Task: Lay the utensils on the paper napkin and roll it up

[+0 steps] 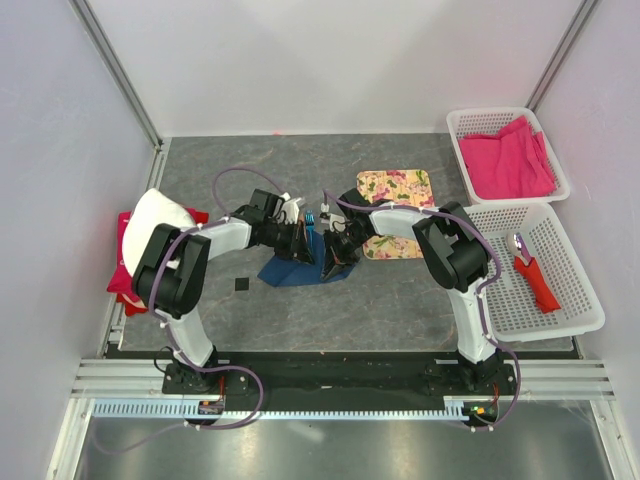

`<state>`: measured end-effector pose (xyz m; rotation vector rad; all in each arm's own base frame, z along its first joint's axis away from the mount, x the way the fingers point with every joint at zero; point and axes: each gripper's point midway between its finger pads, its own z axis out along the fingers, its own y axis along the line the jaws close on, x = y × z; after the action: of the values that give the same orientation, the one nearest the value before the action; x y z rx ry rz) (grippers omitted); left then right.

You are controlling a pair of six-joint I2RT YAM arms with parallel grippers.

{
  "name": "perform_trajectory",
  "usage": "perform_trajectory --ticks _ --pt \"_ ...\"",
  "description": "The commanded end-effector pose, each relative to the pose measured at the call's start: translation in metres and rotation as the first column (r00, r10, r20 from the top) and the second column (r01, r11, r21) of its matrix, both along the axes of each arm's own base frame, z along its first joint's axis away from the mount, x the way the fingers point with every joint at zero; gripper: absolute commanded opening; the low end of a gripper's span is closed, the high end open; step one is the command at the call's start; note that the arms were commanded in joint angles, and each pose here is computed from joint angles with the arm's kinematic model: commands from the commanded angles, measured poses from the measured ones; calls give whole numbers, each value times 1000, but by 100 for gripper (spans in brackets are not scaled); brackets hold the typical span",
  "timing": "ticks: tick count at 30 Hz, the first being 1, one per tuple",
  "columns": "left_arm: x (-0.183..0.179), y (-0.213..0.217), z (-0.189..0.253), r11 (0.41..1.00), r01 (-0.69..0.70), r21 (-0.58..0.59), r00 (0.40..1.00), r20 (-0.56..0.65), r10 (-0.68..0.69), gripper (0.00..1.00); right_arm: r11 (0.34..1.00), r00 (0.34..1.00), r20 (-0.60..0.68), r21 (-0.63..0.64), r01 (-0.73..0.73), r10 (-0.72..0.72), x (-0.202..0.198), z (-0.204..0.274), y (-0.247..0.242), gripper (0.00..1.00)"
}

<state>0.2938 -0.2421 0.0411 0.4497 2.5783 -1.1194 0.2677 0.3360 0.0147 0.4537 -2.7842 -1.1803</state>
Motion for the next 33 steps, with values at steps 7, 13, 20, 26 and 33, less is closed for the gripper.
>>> perform_trajectory --ticks 7,13,20,26,33 --pt "14 2 -15 997 -51 52 998 -17 52 15 1000 999 36 -9 -1 1 9 5 -6 9" --pt "14 5 -20 996 -52 76 998 -18 54 14 1000 1000 26 -24 3 -2 6 6 -17 9" --pt "15 8 -25 994 -50 99 998 -25 53 13 999 1000 -2 -42 19 -19 3 2 -35 9" --pt "15 9 -28 993 -46 111 998 -25 49 13 999 999 -12 -42 29 -29 4 3 -44 10" --pt "16 9 -25 993 -45 106 999 -19 48 12 999 995 85 1 43 -43 26 35 -40 18"
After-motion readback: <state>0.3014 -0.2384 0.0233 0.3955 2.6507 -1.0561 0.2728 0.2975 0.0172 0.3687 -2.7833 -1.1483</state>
